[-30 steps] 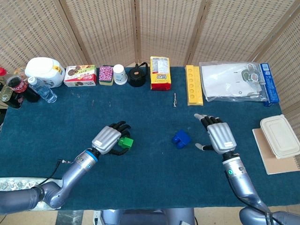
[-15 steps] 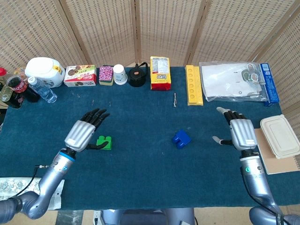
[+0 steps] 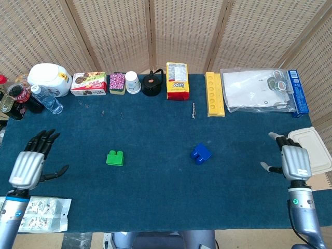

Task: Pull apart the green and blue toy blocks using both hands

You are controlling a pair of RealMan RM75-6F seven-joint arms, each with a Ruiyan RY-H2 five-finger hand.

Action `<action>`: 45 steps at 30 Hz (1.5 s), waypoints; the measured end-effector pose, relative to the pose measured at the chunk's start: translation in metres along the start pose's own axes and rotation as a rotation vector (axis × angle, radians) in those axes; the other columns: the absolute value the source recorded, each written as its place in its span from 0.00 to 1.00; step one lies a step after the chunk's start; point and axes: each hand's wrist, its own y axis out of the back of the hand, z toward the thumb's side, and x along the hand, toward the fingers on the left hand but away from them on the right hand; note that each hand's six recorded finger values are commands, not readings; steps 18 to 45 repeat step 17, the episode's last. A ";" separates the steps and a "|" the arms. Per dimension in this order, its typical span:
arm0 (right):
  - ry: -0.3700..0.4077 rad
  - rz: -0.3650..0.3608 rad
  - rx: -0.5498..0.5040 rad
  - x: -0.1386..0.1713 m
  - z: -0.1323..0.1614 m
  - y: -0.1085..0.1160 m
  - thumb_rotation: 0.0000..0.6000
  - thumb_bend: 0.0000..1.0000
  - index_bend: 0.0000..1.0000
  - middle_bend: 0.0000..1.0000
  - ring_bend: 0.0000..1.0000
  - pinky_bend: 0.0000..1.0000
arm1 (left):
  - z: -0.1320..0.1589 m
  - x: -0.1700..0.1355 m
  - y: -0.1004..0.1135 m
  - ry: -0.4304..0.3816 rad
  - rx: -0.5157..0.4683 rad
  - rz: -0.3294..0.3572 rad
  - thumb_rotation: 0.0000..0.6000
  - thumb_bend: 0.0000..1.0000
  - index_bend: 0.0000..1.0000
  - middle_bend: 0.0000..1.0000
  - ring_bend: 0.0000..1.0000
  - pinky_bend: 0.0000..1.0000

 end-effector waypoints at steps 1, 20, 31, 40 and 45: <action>-0.010 -0.005 0.003 0.004 -0.004 0.000 0.87 0.17 0.23 0.30 0.30 0.32 | -0.007 -0.007 0.002 0.019 0.001 0.007 0.67 0.26 0.11 0.08 0.00 0.15; -0.041 -0.133 -0.010 0.068 -0.033 0.018 0.87 0.17 0.26 0.33 0.30 0.32 | -0.057 -0.056 0.017 0.160 -0.079 0.065 0.67 0.26 0.16 0.08 0.00 0.15; -0.041 -0.133 -0.010 0.068 -0.033 0.018 0.87 0.17 0.26 0.33 0.30 0.32 | -0.057 -0.056 0.017 0.160 -0.079 0.065 0.67 0.26 0.16 0.08 0.00 0.15; -0.041 -0.133 -0.010 0.068 -0.033 0.018 0.87 0.17 0.26 0.33 0.30 0.32 | -0.057 -0.056 0.017 0.160 -0.079 0.065 0.67 0.26 0.16 0.08 0.00 0.15; -0.041 -0.133 -0.010 0.068 -0.033 0.018 0.87 0.17 0.26 0.33 0.30 0.32 | -0.057 -0.056 0.017 0.160 -0.079 0.065 0.67 0.26 0.16 0.08 0.00 0.15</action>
